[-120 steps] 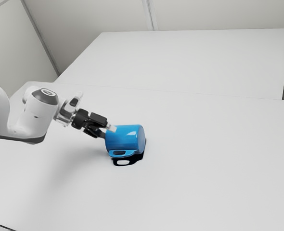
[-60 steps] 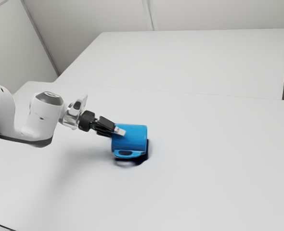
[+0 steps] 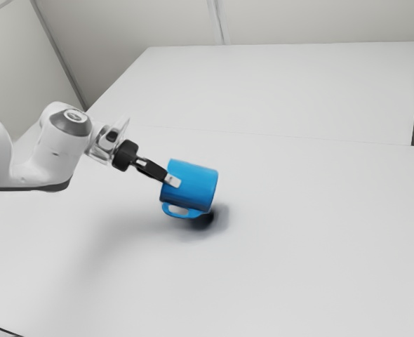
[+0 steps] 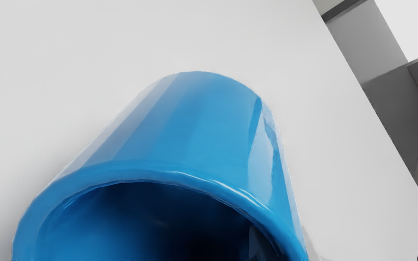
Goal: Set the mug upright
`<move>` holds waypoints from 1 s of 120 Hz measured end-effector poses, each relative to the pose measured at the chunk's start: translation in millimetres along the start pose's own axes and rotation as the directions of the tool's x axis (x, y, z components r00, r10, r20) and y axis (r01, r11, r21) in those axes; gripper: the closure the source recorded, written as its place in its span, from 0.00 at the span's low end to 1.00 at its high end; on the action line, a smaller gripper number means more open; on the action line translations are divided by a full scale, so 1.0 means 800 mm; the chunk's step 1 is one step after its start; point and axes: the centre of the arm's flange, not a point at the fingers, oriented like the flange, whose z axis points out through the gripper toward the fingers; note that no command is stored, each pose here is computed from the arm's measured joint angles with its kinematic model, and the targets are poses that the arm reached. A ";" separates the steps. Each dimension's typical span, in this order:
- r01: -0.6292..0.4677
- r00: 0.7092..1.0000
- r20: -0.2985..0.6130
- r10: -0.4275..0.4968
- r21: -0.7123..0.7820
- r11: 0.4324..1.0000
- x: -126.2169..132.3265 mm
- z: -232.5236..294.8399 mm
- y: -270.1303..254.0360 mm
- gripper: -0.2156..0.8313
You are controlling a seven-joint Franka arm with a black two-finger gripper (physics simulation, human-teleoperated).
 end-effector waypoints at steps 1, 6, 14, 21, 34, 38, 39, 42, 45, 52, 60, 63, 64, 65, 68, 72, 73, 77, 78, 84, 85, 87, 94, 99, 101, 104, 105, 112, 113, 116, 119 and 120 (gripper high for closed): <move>-0.007 1.000 0.013 0.007 0.009 1.000 0.001 0.000 0.001 0.94; -0.053 0.994 0.094 0.047 0.065 0.997 0.005 -0.004 0.006 0.95; -0.139 0.966 0.239 0.099 0.157 0.978 0.016 -0.007 0.014 0.95; -0.228 0.922 0.364 0.132 0.235 0.945 0.029 -0.009 0.022 0.96; -0.373 0.832 0.531 0.158 0.326 0.868 0.048 0.005 0.040 0.96; -0.411 0.806 0.569 0.161 0.343 0.845 0.052 0.012 0.048 0.96; -0.419 0.800 0.577 0.162 0.346 0.840 0.052 0.014 0.050 0.96; -0.443 0.783 0.600 0.163 0.354 0.823 0.053 0.020 0.056 0.96; -0.465 0.768 0.620 0.164 0.362 0.808 0.054 0.026 0.062 0.96; -0.511 0.738 0.653 0.167 0.381 0.770 0.053 0.040 0.081 0.96; -0.548 0.714 0.679 0.171 0.391 0.739 0.047 0.059 0.100 0.96; -0.558 0.709 0.685 0.171 0.394 0.731 0.045 0.065 0.105 0.96; -0.560 0.707 0.686 0.171 0.395 0.728 0.044 0.067 0.106 0.96; -0.562 0.706 0.687 0.171 0.397 0.726 0.044 0.069 0.108 0.96; -0.565 0.705 0.689 0.168 0.403 0.720 0.041 0.072 0.110 0.96; -0.563 0.708 0.688 0.159 0.415 0.714 0.037 0.074 0.111 0.96; -0.562 0.710 0.687 0.156 0.419 0.713 0.036 0.074 0.111 0.96; -0.554 0.717 0.683 0.141 0.435 0.710 0.030 0.072 0.109 0.96; -0.551 0.719 0.682 0.136 0.440 0.709 0.028 0.070 0.108 0.96; -0.538 0.731 0.673 0.112 0.466 0.703 0.019 0.065 0.108 0.96; -0.536 0.732 0.672 0.110 0.469 0.702 0.018 0.065 0.108 0.96; -0.533 0.735 0.670 0.105 0.475 0.700 0.016 0.064 0.108 0.96; -0.524 0.743 0.663 0.093 0.490 0.697 0.012 0.066 0.110 0.96; -0.518 0.747 0.660 0.085 0.496 0.697 0.009 0.070 0.110 0.96; -0.516 0.748 0.659 0.083 0.498 0.697 0.008 0.072 0.111 0.96; -0.513 0.749 0.657 0.079 0.501 0.697 0.007 0.074 0.111 0.96; -0.512 0.750 0.657 0.078 0.502 0.697 0.007 0.074 0.111 0.96; -0.503 0.755 0.652 0.069 0.509 0.699 0.004 0.078 0.112 0.96; -0.501 0.756 0.651 0.067 0.510 0.699 0.004 0.079 0.112 0.96; -0.497 0.759 0.648 0.063 0.514 0.700 0.003 0.080 0.113 0.96; -0.492 0.762 0.645 0.058 0.517 0.700 0.003 0.080 0.113 0.96; -0.490 0.763 0.644 0.057 0.519 0.701 0.003 0.080 0.113 0.96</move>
